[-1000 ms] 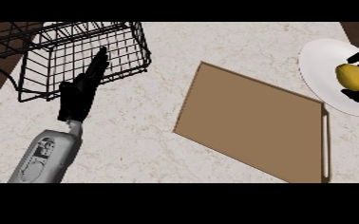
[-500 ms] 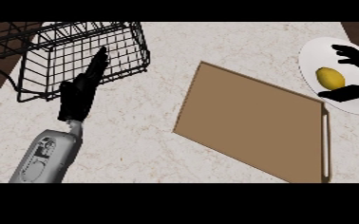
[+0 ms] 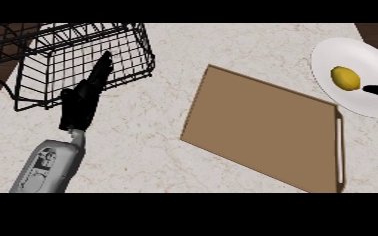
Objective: Pick the lemon from the tray and place it in the plate
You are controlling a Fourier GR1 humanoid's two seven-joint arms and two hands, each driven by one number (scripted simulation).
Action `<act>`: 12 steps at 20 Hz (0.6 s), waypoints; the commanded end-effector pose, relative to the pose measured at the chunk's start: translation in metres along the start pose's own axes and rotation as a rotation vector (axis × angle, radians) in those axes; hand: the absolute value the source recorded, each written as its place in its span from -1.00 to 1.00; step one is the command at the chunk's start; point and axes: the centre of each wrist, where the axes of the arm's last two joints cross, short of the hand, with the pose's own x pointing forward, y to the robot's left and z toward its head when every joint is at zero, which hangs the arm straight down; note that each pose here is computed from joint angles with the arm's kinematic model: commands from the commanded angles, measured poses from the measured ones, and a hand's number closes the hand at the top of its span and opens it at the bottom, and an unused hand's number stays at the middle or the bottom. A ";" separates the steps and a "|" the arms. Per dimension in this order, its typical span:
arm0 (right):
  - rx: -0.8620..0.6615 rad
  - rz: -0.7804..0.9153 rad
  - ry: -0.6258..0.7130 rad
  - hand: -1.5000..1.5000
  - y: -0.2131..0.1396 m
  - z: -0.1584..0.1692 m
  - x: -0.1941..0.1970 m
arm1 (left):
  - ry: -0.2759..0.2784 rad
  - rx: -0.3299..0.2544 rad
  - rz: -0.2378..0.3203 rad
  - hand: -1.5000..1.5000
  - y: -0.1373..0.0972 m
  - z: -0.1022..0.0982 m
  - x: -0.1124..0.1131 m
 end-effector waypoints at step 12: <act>-0.153 -0.111 0.046 -1.00 -0.123 0.067 -0.023 | -0.013 0.018 -0.010 0.00 0.005 0.002 -0.002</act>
